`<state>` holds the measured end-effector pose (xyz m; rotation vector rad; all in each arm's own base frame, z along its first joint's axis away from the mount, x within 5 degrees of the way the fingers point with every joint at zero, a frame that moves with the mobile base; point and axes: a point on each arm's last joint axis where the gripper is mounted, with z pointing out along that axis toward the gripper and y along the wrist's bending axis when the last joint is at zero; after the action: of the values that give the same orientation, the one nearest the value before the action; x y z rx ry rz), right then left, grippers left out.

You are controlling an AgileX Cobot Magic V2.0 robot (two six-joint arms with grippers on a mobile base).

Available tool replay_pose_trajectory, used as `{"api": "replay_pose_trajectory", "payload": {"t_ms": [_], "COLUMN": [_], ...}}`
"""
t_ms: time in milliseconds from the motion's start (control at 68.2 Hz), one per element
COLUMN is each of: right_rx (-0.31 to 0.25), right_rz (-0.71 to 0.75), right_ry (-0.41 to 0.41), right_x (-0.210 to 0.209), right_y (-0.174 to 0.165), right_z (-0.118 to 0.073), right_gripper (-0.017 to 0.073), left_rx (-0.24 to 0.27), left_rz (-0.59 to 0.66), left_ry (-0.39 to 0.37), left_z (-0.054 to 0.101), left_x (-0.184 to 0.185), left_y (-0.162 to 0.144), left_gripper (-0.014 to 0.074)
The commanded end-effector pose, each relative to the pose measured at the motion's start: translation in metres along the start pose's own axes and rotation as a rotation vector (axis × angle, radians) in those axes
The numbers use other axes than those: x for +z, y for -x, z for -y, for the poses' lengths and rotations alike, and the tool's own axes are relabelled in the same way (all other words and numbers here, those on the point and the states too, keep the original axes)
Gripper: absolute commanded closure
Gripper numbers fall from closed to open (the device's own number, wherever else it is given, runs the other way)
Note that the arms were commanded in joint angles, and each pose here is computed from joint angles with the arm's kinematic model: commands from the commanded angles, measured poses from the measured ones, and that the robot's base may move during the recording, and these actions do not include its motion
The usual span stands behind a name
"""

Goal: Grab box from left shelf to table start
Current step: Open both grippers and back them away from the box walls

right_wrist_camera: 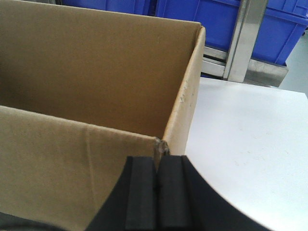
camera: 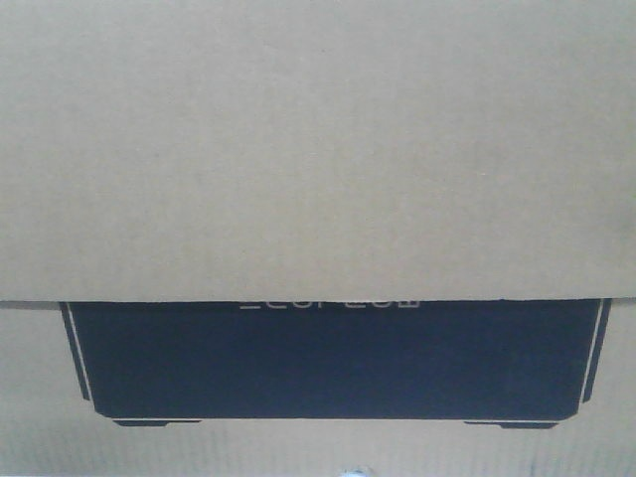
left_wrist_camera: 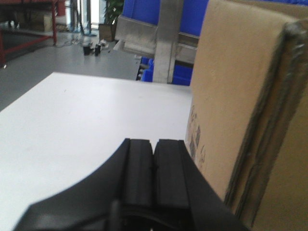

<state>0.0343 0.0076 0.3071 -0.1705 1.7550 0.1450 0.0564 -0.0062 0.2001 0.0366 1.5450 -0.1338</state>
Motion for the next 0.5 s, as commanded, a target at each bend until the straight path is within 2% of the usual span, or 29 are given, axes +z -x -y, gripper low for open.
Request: {"api": "replay_pose_trajectory", "payload": {"t_ms": [0, 484], "right_rx": [-0.012, -0.012], "right_rz": [0.105, 0.105], "right_ry": [-0.003, -0.003], "right_x": [-0.0020, -0.0020], "right_y": [0.0151, 0.0151], "right_z": [0.0003, 0.0003], "right_gripper": [0.0501, 0.0501], "left_rx": [0.015, 0.014], "left_rz": [0.120, 0.111], "left_ry": [-0.024, -0.033], "left_z": [0.0014, 0.0018], "left_x": [-0.0019, -0.0019], "left_y": [0.0107, 0.0100], "left_gripper": [0.0685, 0.0685]}}
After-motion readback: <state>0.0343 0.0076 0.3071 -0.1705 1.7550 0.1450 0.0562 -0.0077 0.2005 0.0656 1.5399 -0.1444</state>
